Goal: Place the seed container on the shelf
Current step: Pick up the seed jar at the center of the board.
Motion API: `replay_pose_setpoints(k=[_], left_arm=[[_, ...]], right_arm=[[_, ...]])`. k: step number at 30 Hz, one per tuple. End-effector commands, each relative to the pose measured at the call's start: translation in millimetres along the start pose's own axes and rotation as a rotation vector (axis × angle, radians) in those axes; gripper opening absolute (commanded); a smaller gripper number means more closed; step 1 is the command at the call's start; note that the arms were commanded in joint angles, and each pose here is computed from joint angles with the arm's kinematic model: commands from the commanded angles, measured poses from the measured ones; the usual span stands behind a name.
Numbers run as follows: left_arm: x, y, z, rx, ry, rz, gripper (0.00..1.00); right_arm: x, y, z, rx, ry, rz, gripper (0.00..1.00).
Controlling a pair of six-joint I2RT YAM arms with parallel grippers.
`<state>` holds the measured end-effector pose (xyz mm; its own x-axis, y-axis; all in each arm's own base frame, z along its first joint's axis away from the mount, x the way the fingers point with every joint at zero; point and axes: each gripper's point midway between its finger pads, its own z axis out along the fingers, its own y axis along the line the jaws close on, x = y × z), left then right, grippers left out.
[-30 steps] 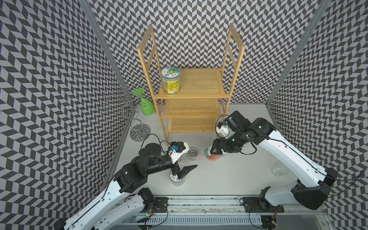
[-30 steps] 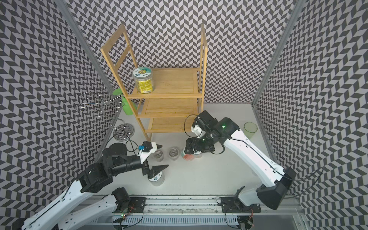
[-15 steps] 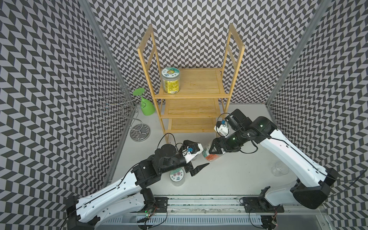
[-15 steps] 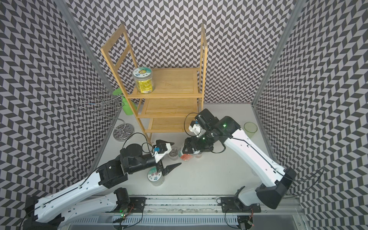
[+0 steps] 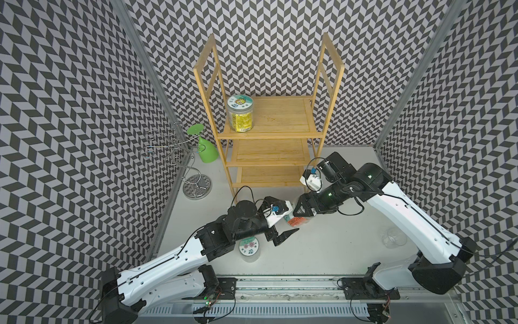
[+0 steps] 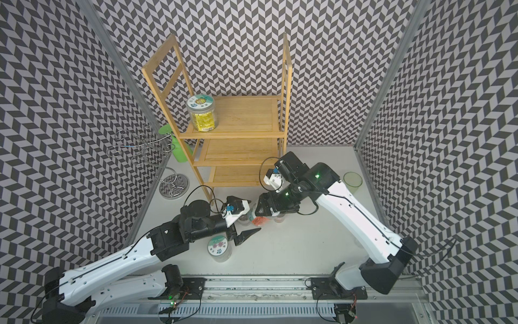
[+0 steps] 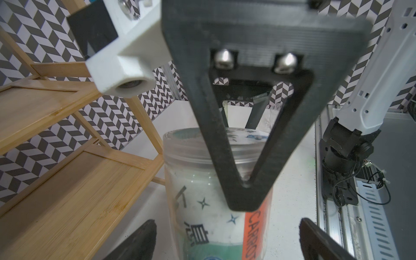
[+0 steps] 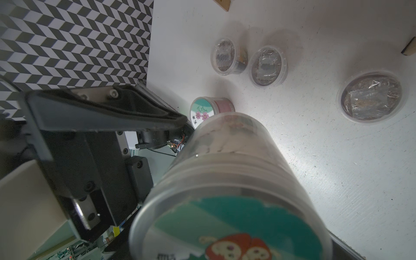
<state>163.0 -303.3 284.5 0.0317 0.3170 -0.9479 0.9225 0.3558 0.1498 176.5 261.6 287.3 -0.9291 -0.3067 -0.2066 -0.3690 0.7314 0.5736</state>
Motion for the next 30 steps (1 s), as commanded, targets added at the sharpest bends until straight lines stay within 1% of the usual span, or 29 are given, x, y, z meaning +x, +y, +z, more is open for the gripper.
replay_pose_setpoints(k=[1, 4, 7, 10, 13, 18, 30], left_arm=[[-9, 3, 3, -0.014, -0.027, 0.002, 1.00], [-11, 3, 6, -0.015, -0.034, 0.005, 1.00], [-8, 4, 10, -0.015, -0.010, 0.012, 1.00], [-13, 5, 10, -0.018, -0.026, 0.020, 1.00], [-11, 5, 14, -0.011, -0.007, 0.022, 0.99], [-14, 5, 15, -0.008, -0.016, 0.026, 0.99], [-6, 2, 22, 0.011, 0.010, 0.025, 1.00]], right_arm=[[-8, 15, -10, -0.053, -0.046, -0.052, 0.70], [-7, 15, -9, -0.055, -0.041, -0.053, 0.70], [-6, 17, -8, -0.056, -0.037, -0.061, 0.70], [-4, 18, -5, -0.055, -0.029, -0.067, 0.70], [-3, 21, -4, -0.057, -0.023, -0.073, 0.70], [0, 23, 1, -0.057, -0.002, -0.079, 0.70], [1, 30, 2, -0.070, 0.003, -0.099, 0.70]])
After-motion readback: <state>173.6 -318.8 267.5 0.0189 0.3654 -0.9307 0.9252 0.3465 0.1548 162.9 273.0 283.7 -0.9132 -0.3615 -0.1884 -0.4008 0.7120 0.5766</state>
